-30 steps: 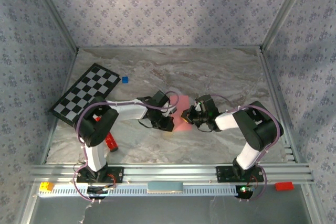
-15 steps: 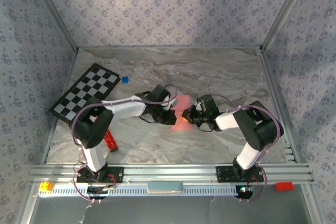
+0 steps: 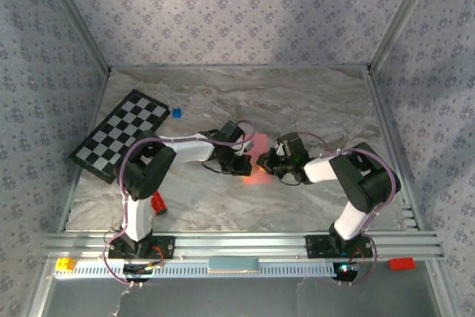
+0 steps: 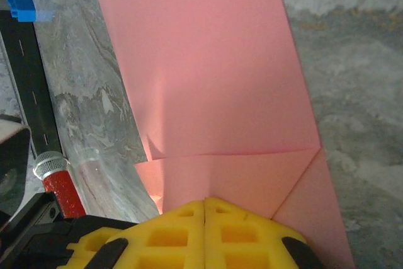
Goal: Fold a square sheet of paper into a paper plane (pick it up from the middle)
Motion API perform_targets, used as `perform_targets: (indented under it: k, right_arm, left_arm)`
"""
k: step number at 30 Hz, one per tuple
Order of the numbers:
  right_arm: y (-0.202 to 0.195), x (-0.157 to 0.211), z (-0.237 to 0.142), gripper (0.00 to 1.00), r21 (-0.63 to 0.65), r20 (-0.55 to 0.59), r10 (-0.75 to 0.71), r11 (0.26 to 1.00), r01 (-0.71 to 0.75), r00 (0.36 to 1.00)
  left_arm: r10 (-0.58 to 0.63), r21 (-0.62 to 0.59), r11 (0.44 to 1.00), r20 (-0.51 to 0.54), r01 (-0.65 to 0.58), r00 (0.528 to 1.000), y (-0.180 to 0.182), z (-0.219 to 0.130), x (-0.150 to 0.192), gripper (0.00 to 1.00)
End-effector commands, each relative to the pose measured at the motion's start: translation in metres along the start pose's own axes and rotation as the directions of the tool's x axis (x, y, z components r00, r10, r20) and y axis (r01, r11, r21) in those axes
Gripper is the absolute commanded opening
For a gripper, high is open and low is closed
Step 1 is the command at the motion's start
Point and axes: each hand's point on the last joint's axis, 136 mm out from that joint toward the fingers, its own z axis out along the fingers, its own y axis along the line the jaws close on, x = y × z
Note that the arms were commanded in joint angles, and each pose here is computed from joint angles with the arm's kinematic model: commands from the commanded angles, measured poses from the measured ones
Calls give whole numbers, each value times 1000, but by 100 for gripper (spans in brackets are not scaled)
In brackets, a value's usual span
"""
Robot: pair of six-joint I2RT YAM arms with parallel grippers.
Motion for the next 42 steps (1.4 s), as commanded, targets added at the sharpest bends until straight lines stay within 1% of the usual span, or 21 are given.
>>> perform_targets:
  k: [1,4,8,9,11,13,15,25,29,32,36,38,42]
  right_arm:
    - [8,-5,-5,8,18,14,-66,998,66,998]
    - [22,1,-4,8,-10,-25,-126,992,125,992]
    - [18,19,3,7,-22,-101,-148,989,146,984]
    - [13,23,5,7,-8,-114,-136,991,136,984]
    - [-9,25,6,6,77,-126,-98,991,108,987]
    - [-26,21,5,5,119,-108,-60,990,73,992]
    - [-36,10,2,5,111,-78,-15,994,24,997]
    - [-42,-43,-8,5,88,31,71,993,-74,997]
    - [-46,-60,-14,5,57,73,118,991,-122,990]
    - [-42,-67,-22,6,42,101,114,992,-119,988]
    - [-15,-65,-32,7,-12,107,35,999,-34,994]
    - [-6,-60,-35,7,-19,102,-10,1000,12,995]
    - [10,-41,-30,7,-55,33,-74,996,75,997]
  left_arm:
    - [-92,-135,987,-68,82,993,42,11,33,1]
    - [-87,-142,987,-60,78,994,43,9,33,1]
    - [-83,-155,985,-56,74,995,43,7,30,1]
    - [-77,-156,985,-53,68,996,42,6,29,1]
    - [-74,-159,985,-52,65,996,42,5,28,1]
    - [-75,-163,984,-50,66,996,43,5,28,1]
    - [-76,-164,984,-55,66,996,44,6,29,0]
    - [-73,-175,983,-68,60,995,49,6,34,0]
    - [-70,-174,983,-65,58,995,49,5,34,0]
    - [-66,-182,982,-66,53,996,50,4,35,0]
    - [-63,-178,983,-63,51,996,48,4,33,0]
    - [-57,-174,984,-63,46,996,47,4,32,0]
    - [-50,-178,983,-63,38,997,45,2,30,0]
